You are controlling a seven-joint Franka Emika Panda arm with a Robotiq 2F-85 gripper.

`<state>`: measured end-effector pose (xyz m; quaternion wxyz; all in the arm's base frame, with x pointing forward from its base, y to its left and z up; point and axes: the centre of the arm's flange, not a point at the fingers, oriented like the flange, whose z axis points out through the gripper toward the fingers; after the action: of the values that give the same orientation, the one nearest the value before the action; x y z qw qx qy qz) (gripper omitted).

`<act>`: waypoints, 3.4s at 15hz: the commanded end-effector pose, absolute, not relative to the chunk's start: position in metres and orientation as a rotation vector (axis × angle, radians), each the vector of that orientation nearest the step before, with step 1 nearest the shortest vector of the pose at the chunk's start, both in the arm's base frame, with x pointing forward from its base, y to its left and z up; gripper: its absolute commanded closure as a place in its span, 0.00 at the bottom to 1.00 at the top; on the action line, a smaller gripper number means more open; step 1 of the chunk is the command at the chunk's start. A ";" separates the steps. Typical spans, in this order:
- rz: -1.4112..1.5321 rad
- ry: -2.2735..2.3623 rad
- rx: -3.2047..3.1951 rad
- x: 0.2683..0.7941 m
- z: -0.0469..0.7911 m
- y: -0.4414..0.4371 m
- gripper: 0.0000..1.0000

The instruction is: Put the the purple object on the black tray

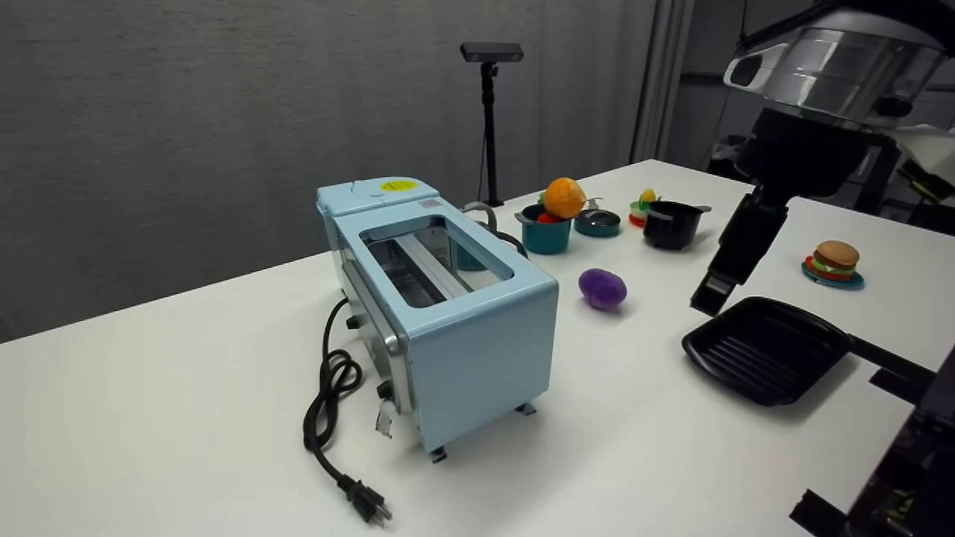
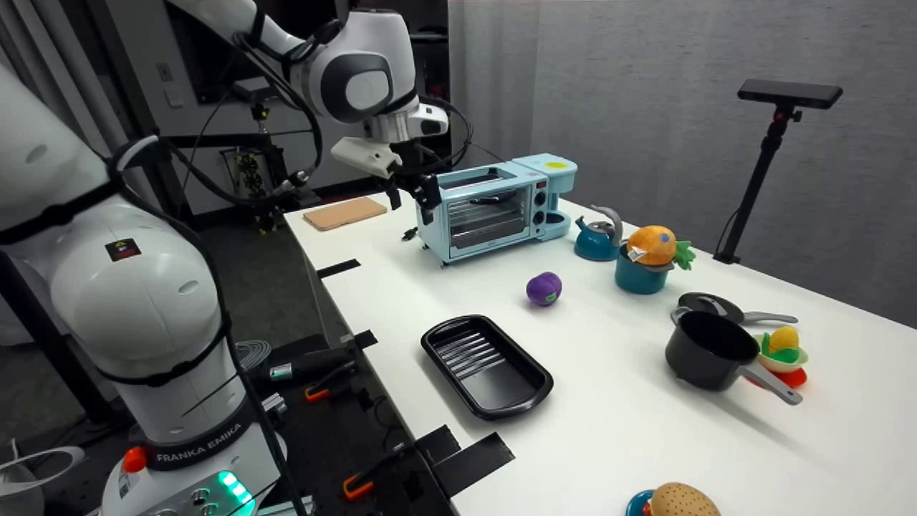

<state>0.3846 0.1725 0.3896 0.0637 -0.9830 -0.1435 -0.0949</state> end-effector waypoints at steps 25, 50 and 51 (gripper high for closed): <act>-0.325 0.041 -3.023 0.474 0.374 0.128 0.00; -0.325 0.400 -3.073 0.558 0.318 0.060 0.00; -0.317 0.394 -3.081 0.564 0.313 0.062 0.00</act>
<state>0.5380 0.0561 0.3259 0.0233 -0.9875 0.1228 -0.0962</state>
